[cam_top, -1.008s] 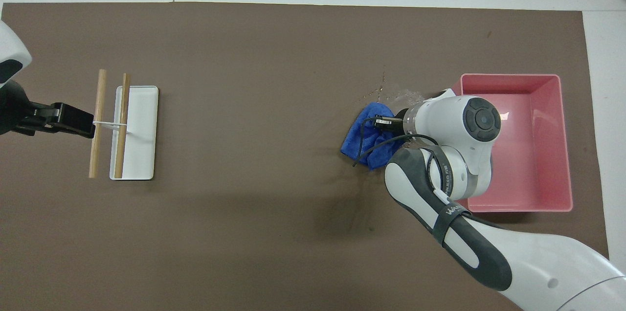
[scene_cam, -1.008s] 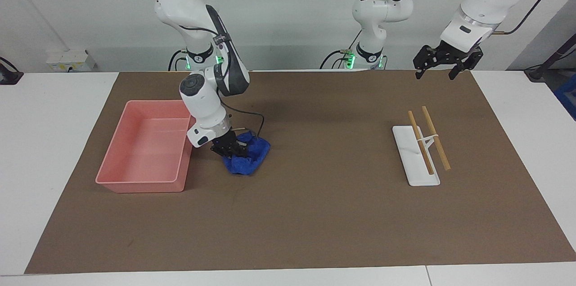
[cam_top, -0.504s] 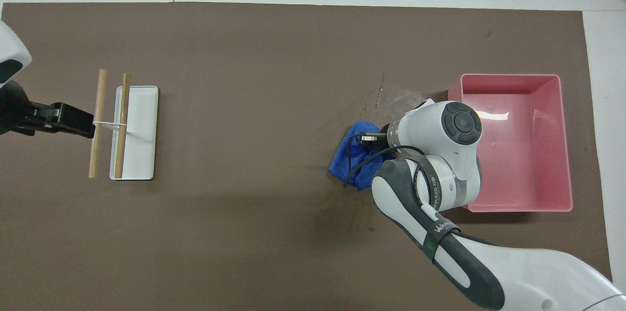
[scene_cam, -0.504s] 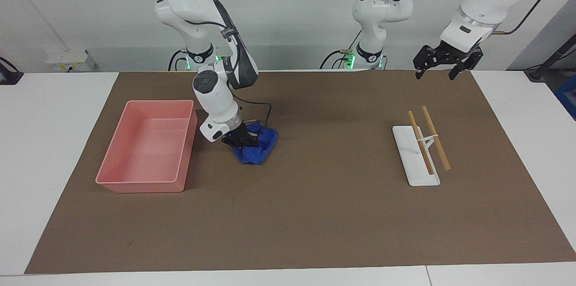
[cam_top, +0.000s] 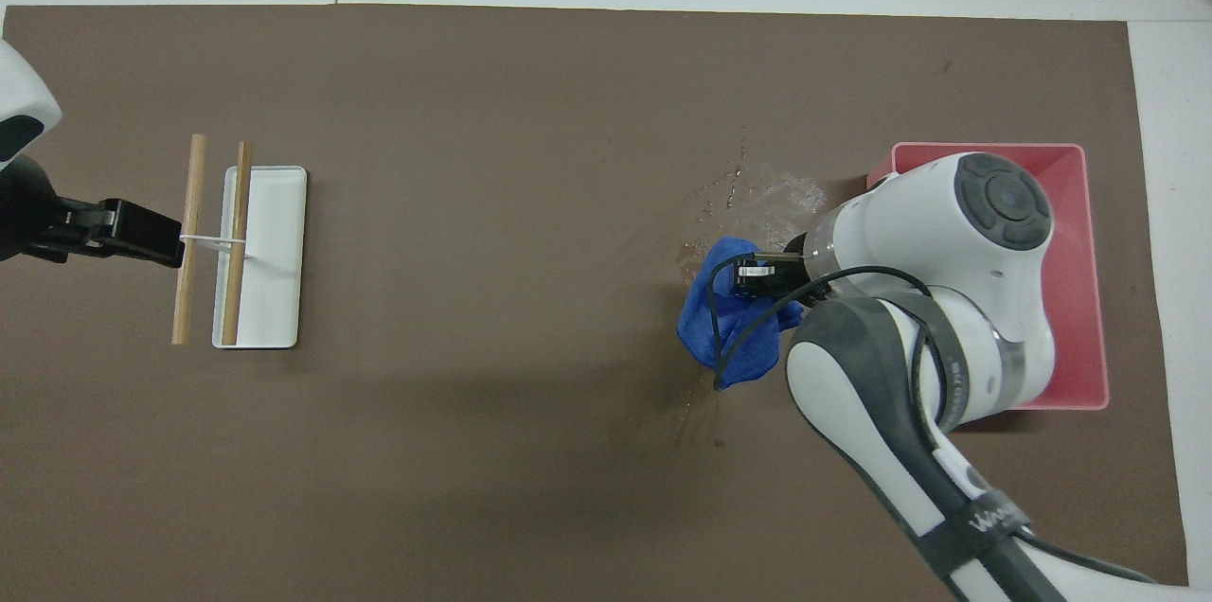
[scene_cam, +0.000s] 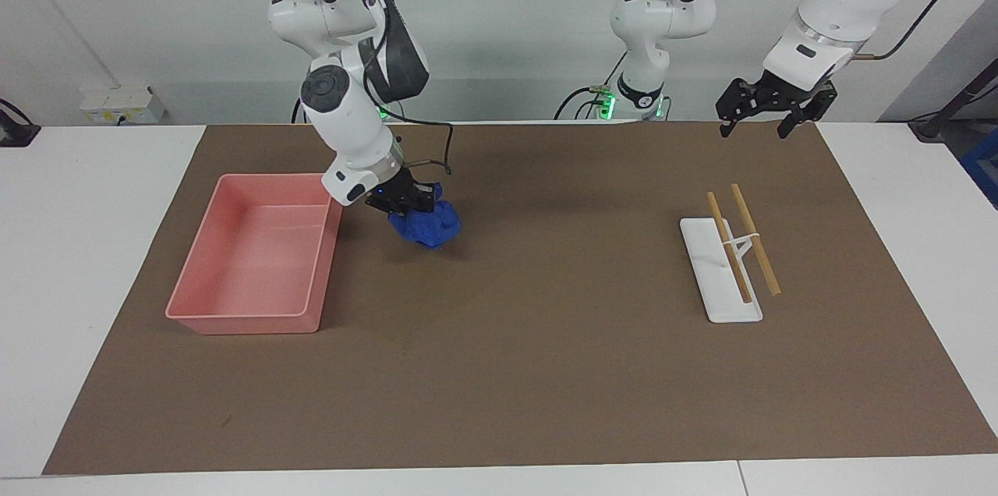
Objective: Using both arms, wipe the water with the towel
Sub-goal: 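Carry the towel into the pink bin with the right gripper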
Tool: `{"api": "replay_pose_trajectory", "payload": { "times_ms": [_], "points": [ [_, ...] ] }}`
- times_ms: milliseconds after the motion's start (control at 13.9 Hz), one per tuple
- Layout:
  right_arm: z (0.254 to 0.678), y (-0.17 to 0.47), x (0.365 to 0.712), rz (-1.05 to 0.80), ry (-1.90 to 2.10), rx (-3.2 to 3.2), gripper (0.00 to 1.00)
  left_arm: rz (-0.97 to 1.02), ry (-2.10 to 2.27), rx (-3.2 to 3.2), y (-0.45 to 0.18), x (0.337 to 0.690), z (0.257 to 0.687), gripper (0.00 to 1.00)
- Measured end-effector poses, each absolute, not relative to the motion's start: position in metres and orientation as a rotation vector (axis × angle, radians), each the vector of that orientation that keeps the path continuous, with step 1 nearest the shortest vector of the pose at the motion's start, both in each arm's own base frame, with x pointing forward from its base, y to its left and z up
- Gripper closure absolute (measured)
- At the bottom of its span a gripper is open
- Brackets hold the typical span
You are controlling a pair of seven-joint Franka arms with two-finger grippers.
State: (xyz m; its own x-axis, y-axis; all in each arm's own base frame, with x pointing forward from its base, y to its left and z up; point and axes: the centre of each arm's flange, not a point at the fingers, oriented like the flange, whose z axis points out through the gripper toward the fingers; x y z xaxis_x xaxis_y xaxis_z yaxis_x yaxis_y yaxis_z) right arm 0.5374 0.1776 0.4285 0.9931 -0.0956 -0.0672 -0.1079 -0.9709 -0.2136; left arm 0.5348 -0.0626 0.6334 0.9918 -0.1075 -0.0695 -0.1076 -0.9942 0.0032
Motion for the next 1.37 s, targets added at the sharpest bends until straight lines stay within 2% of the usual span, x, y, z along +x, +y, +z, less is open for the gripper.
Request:
{"api": "replay_pose_trajectory", "payload": {
  "times_ms": [288,648,1008,1368],
  "points": [
    [0.477,0.12,0.551,-0.02,0.241,-2.946,0.88,0.109,0.169,-3.135,-0.063,0.535,0.633,0.0],
    [0.484,0.023,0.568,-0.058,0.422,-2.938,0.88,0.109,0.169,-3.135,-0.063,0.535,0.633,0.0],
    [0.44,-0.053,0.581,-0.055,0.454,-2.981,0.88,0.109,0.169,-3.135,-0.063,0.535,0.633,0.0],
    [0.378,-0.09,0.58,-0.043,0.445,-2.988,0.88,0.109,0.169,-3.134,-0.063,0.535,0.633,0.0]
  ]
}}
